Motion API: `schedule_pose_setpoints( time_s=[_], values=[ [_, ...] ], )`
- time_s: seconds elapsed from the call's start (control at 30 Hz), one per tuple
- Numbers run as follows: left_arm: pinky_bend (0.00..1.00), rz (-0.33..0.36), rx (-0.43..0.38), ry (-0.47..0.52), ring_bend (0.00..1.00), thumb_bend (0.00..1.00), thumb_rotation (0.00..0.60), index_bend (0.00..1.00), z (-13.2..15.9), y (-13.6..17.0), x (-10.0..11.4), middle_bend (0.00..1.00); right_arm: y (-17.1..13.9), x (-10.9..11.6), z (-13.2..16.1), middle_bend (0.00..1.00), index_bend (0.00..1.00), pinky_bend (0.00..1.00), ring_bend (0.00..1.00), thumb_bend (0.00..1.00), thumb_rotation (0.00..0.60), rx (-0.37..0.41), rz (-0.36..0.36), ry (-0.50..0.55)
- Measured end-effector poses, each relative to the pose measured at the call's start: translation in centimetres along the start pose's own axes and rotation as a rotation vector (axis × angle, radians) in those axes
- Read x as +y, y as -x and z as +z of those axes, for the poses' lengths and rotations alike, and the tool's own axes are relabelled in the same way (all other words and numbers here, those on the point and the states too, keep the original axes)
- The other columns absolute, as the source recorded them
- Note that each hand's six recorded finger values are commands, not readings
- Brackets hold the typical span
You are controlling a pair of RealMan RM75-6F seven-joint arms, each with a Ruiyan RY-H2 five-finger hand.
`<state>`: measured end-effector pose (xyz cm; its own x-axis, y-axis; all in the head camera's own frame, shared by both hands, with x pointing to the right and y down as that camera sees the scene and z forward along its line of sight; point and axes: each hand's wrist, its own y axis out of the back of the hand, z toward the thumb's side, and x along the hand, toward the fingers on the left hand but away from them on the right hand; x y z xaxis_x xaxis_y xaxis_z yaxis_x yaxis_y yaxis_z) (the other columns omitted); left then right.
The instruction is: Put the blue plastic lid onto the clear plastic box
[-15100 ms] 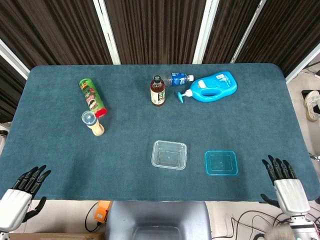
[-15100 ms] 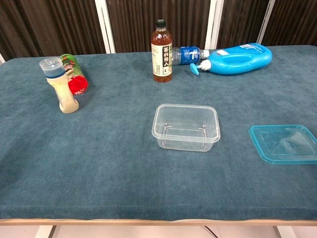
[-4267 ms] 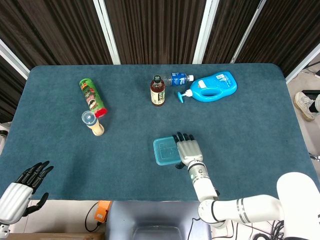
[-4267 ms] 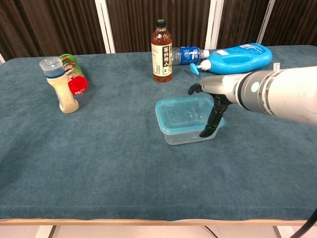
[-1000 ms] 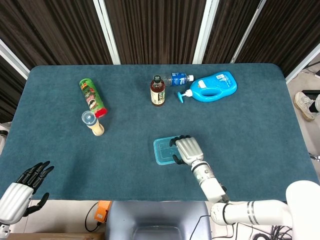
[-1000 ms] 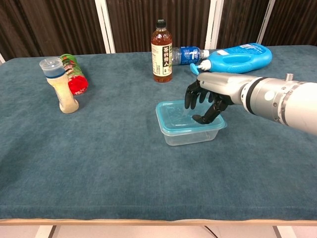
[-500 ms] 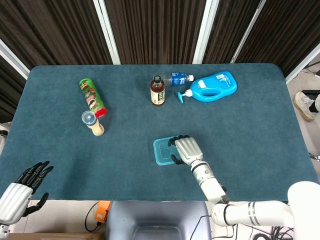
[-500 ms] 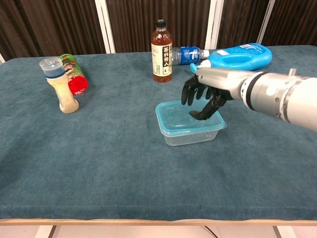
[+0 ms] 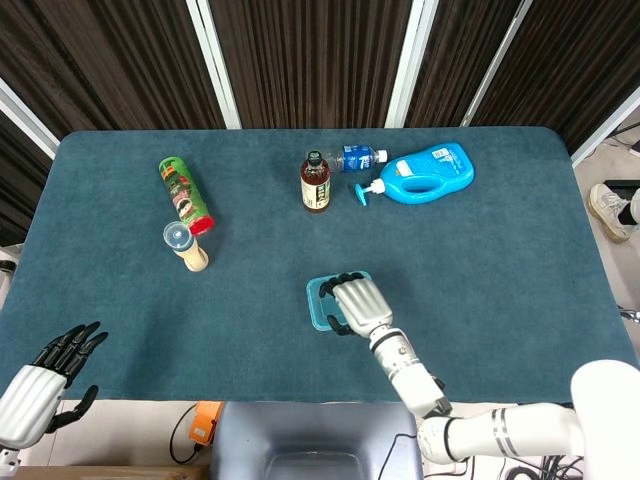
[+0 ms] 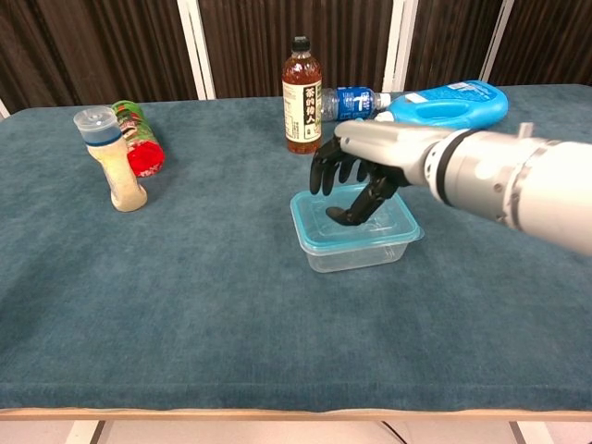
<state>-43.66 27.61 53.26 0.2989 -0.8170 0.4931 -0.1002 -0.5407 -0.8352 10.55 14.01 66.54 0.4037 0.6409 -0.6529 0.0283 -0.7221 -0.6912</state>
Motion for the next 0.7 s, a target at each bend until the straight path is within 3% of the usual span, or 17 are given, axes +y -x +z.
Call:
schedule_pose_setpoints(
  time_s=[0.7],
  values=[
    [0.16, 0.006, 0.0, 0.004, 0.0, 0.43, 0.6, 0.0, -0.1, 0.2, 0.2, 0.0, 1.5, -2.4, 1.1, 0.44, 0.47, 0.37, 0.3, 0.56, 0.6, -0.025, 0.015, -0.047]
  ],
)
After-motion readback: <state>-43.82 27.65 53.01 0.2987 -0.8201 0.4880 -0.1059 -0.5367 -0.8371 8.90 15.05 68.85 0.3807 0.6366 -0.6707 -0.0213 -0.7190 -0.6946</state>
